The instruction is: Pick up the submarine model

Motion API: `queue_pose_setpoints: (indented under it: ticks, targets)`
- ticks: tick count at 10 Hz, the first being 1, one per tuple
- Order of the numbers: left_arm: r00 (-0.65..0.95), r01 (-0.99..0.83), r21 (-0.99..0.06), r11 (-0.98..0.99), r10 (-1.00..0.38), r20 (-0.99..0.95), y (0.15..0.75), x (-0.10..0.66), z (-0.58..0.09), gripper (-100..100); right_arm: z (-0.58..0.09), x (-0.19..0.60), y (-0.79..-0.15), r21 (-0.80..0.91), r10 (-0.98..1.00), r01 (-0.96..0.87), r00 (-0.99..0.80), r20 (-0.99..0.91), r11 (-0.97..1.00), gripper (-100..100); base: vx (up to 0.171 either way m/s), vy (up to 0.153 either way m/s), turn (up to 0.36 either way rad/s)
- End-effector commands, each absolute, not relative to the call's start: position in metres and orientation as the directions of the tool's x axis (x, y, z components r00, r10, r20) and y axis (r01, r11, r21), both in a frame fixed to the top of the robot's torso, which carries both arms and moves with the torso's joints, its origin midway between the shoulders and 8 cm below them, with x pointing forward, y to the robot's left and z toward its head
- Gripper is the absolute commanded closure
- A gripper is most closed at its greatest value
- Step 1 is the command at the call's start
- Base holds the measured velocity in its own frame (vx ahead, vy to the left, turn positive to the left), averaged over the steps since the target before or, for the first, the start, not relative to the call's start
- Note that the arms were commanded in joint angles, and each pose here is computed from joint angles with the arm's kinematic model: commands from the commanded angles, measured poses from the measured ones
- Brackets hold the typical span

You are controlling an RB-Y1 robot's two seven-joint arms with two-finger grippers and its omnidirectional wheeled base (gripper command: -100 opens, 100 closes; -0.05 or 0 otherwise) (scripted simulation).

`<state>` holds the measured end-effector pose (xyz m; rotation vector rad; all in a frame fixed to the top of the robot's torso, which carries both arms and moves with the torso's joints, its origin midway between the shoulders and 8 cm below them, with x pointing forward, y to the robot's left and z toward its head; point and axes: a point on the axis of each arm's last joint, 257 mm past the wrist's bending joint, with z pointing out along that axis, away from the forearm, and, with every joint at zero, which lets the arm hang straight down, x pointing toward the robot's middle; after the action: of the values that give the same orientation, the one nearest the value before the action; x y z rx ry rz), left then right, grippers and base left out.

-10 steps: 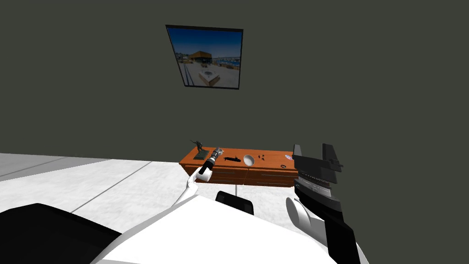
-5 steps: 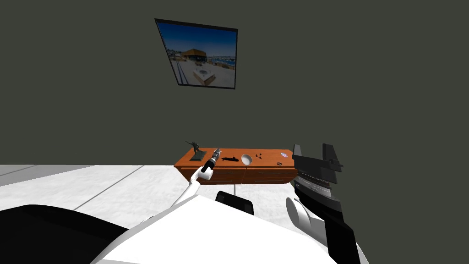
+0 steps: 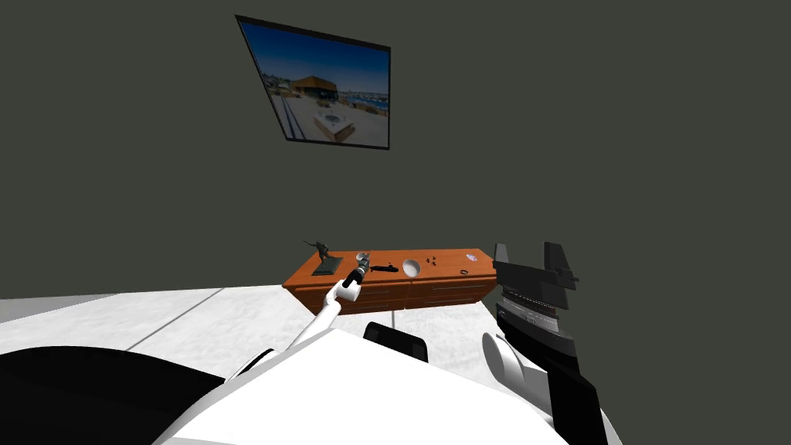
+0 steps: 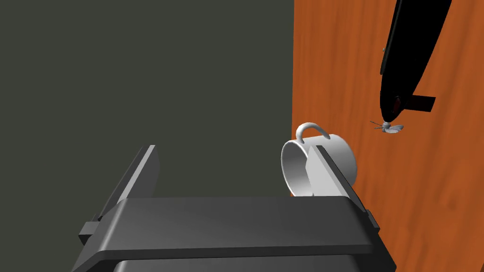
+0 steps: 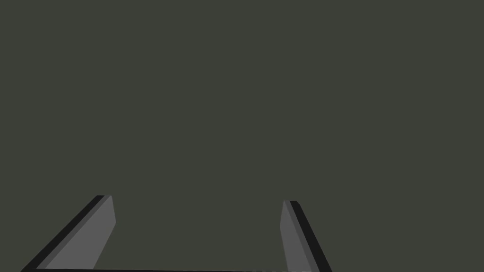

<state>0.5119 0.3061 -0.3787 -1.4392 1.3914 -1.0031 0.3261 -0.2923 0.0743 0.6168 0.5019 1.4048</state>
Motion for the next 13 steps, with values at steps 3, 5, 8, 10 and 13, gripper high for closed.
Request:
queue_pose_setpoints:
  ticks: [3, 5, 8, 10, 13]
  targets:
    - [0.07, -0.375, -0.927, -0.027, -0.998, 0.001, 0.309, 0.507, -0.411, -100, 0.074, 0.326, -0.292, 0.664, 0.993, -0.745, 0.109, 0.036, 0.057, 0, 0.014, -0.016, -0.077]
    - [0.091, -0.426, -0.902, -0.064, -0.995, 0.028, 0.31, 0.507, -0.43, -100, 0.074, 0.326, -0.292, 0.664, 0.993, -0.745, 0.109, 0.036, 0.057, 0, 0.021, -0.019, -0.139]
    - [0.11, -0.476, -0.875, -0.085, -0.993, 0.037, 0.313, 0.498, -0.453, -100, 0.074, 0.326, -0.292, 0.664, 0.993, -0.745, 0.109, 0.036, 0.057, 0, 0.019, -0.013, -0.067]
    - [0.125, -0.506, -0.856, -0.104, -0.991, 0.046, 0.315, 0.494, -0.465, -100, 0.074, 0.326, -0.292, 0.664, 0.993, -0.745, 0.109, 0.036, 0.057, 0, 0.018, -0.012, -0.076]
    - [0.155, -0.555, -0.82, -0.138, -0.986, 0.061, 0.319, 0.486, -0.487, -100, 0.074, 0.326, -0.292, 0.664, 0.993, -0.745, 0.109, 0.036, 0.058, 0, 0.023, -0.01, -0.074]
